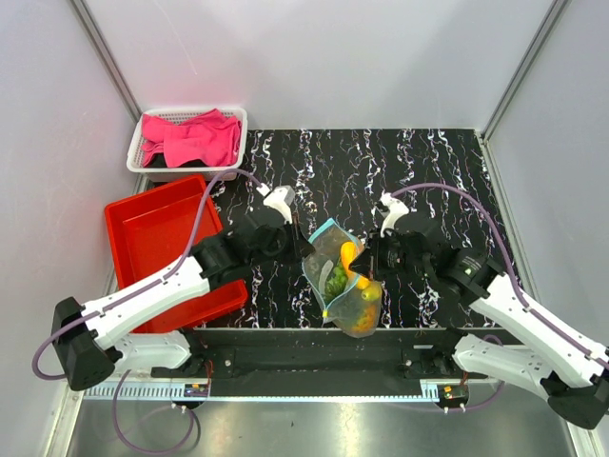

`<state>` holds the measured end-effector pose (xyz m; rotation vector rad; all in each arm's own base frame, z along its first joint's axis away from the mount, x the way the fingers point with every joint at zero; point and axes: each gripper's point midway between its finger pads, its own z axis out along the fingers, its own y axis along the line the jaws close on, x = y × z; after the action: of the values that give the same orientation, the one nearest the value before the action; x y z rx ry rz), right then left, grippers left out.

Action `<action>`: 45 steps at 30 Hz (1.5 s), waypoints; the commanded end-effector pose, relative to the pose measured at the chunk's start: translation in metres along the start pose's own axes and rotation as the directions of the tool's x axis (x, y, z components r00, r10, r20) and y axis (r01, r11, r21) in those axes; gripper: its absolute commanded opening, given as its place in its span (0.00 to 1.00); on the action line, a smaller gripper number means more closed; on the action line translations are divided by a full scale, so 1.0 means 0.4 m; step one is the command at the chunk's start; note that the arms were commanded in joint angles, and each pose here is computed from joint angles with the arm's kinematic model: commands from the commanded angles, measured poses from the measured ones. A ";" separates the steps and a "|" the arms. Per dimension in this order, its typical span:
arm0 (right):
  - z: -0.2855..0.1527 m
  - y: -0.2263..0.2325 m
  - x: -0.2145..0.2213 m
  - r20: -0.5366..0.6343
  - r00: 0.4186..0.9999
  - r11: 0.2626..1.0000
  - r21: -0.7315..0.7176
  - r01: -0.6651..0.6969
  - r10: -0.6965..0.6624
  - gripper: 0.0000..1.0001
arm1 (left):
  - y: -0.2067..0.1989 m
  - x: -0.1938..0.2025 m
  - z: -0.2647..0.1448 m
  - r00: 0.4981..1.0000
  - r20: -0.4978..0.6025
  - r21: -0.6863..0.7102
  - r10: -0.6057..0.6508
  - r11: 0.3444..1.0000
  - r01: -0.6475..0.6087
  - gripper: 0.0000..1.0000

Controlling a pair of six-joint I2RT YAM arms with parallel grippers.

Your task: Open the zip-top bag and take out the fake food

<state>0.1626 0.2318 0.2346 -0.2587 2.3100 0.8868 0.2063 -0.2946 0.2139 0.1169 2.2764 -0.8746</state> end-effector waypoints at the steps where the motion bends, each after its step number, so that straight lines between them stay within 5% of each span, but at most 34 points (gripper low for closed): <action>1: 0.002 0.087 -0.030 0.035 0.999 0.985 -0.169 0.014 -0.008 0.00 | -0.013 -0.030 -0.055 0.999 0.037 0.030 0.032 0.999 -0.033 0.11; 8: 0.004 0.132 -0.056 0.038 0.999 0.973 -0.228 0.015 -0.007 0.00 | -0.136 -0.097 -0.180 0.995 0.082 0.169 0.059 0.983 -0.073 0.42; 11: 0.004 0.147 -0.074 0.045 0.999 0.971 -0.240 0.025 -0.014 0.00 | -0.193 -0.086 -0.191 0.995 0.059 0.225 0.074 0.971 -0.086 0.42; 15: 0.005 0.161 -0.103 0.072 0.997 0.970 -0.239 0.036 -0.019 0.00 | -0.183 -0.059 -0.133 0.997 0.031 0.161 0.070 0.984 -0.074 0.21; 19: 0.010 0.176 -0.129 0.088 0.996 0.969 -0.241 0.045 -0.024 0.00 | -0.124 -0.029 -0.081 0.999 0.040 0.079 -0.018 0.997 0.015 0.15; 28: 0.046 0.189 -0.168 0.110 0.993 0.971 -0.227 0.073 -0.049 0.00 | -0.048 -0.041 -0.080 0.984 0.137 -0.017 -0.111 0.993 0.114 0.28; 36: 0.068 0.178 -0.152 0.098 0.995 0.973 -0.225 0.054 -0.032 0.00 | 0.005 -0.017 -0.043 0.973 0.157 -0.091 -0.169 0.979 0.184 0.58; 45: 0.062 0.177 -0.147 0.104 0.995 0.971 -0.236 0.038 -0.014 0.00 | 0.013 -0.012 0.034 0.958 0.140 -0.143 -0.251 0.952 0.271 0.62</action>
<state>0.1879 0.2924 0.2635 -0.3451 2.2398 1.0730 0.2009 -0.2880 0.1896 -0.1923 2.3359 -0.7471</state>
